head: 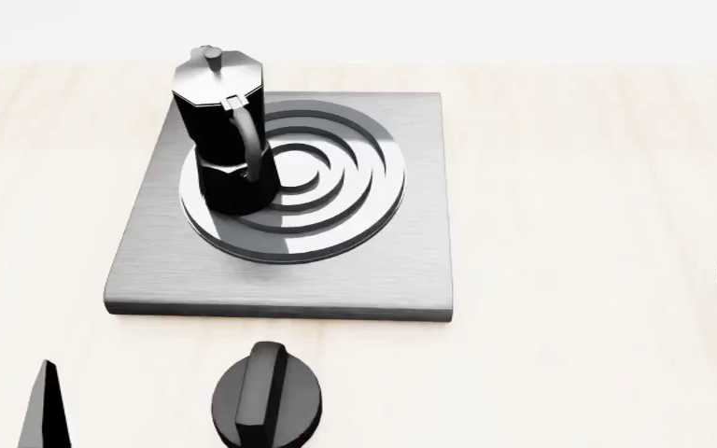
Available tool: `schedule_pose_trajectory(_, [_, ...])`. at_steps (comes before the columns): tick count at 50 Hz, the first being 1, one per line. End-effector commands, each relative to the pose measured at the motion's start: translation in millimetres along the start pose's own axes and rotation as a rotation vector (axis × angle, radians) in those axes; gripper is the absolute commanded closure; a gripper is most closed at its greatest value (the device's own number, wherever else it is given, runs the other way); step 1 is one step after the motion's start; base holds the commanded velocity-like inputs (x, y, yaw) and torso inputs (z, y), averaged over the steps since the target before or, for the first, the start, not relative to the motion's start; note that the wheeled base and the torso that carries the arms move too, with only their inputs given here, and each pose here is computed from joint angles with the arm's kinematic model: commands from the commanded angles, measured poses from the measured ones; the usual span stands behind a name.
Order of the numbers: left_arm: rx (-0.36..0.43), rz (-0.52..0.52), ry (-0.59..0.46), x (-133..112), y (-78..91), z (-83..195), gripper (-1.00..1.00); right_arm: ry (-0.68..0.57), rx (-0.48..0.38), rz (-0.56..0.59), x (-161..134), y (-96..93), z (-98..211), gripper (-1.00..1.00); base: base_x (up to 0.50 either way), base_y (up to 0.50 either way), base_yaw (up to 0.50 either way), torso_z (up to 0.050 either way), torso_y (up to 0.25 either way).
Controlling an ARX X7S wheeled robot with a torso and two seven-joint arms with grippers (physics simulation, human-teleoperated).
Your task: Put both moka pots on the stove.
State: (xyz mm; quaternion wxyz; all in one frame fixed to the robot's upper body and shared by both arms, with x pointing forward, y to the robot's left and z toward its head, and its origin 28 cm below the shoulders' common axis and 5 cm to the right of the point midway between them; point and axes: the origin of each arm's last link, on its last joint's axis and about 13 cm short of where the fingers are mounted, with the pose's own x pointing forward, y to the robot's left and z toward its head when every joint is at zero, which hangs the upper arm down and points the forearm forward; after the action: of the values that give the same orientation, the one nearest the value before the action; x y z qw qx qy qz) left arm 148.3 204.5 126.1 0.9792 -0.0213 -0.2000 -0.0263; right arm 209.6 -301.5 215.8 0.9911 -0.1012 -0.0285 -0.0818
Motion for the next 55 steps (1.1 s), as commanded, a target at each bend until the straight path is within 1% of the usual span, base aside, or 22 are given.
schedule_pose_trajectory(1, [-0.002, 0.003, -0.001, 0, 0.5, 0, -1.0, 0.096, 0.05, 0.015, 12, -28.4, 5, -1.0, 0.0, 0.0, 0.0, 0.0, 0.0])
schedule_pose_trajectory(5, [-0.002, 0.003, 0.001, 0, 0.4, 0, -1.0, 0.143, 0.047, 0.037, 20, -30.5, 5, -1.0, 0.0, 0.0, 0.0, 0.0, 0.0])
schedule_pose_trajectory(7, [-0.005, 0.002, 0.0, 0, 0.4, 0, -1.0, 0.155, 0.063, 0.076, 21, -30.7, 4, -1.0, 0.0, 0.0, 0.0, 0.0, 0.0])
schedule_pose_trajectory(8, [-0.001, -0.002, 0.004, 0, -0.2, -2, -1.0, 0.183, 0.028, 0.073, 25, -32.1, 1, -1.0, 0.0, 0.0, 0.0, 0.0, 0.0])
schedule_pose_trajectory(12, [-0.003, 0.001, 0.004, 0, 0.4, -1, -1.0, 0.2, 0.05, 0.077, 30, -35.3, 2, -1.0, 0.0, 0.0, 0.0, 0.0, 0.0])
schedule_pose_trajectory(17, [-0.004, -0.002, 0.006, 0, -0.3, -1, -1.0, 0.228, 0.037, 0.063, 35, -38.2, 3, -1.0, 0.0, 0.0, 0.0, 0.0, 0.0])
schedule_pose_trajectory(21, [-0.005, -0.003, 0.005, 1, -0.6, -1, -1.0, 0.248, 0.026, 0.048, 39, -38.1, -4, -1.0, 0.0, 0.0, 0.0, 0.0, 0.0])
schedule_pose_trajectory(26, [-0.003, -0.006, 0.006, 1, -1.9, -2, -1.0, 0.252, -0.008, 0.033, 46, -35.9, -8, -1.0, 0.0, 0.0, 0.0, 0.0, 0.0])
schedule_pose_trajectory(30, [-0.004, -0.008, 0.006, 1, -2.1, -1, -1.0, 0.258, -0.01, 0.028, 52, -34.6, -12, -1.0, 0.0, 0.0, 0.0, 0.0, 0.0])
schedule_pose_trajectory(31, [-0.005, -0.008, 0.006, 1, -2.0, -1, -1.0, 0.266, -0.03, 0.017, 53, -34.3, -14, -1.0, 0.0, 0.0, 0.0, 0.0, 0.0])
schedule_pose_trajectory(39, [-0.005, -0.007, 0.006, 0, -1.7, 0, -1.0, 0.272, -0.048, 0.027, 66, -26.2, -25, -1.0, 0.0, 0.0, 0.0, 0.0, 0.0])
schedule_pose_trajectory(47, [-0.004, -0.011, 0.008, 0, -2.1, -1, -1.0, 0.267, -0.031, 0.03, 74, -20.0, -38, -1.0, 0.0, 0.0, 0.0, 0.0, 0.0])
schedule_pose_trajectory(55, [0.0, -0.011, 0.008, 1, -2.0, -2, -1.0, 0.253, 0.013, 0.029, 82, -14.4, -47, -1.0, 0.0, 0.0, 0.0, 0.0, 0.0])
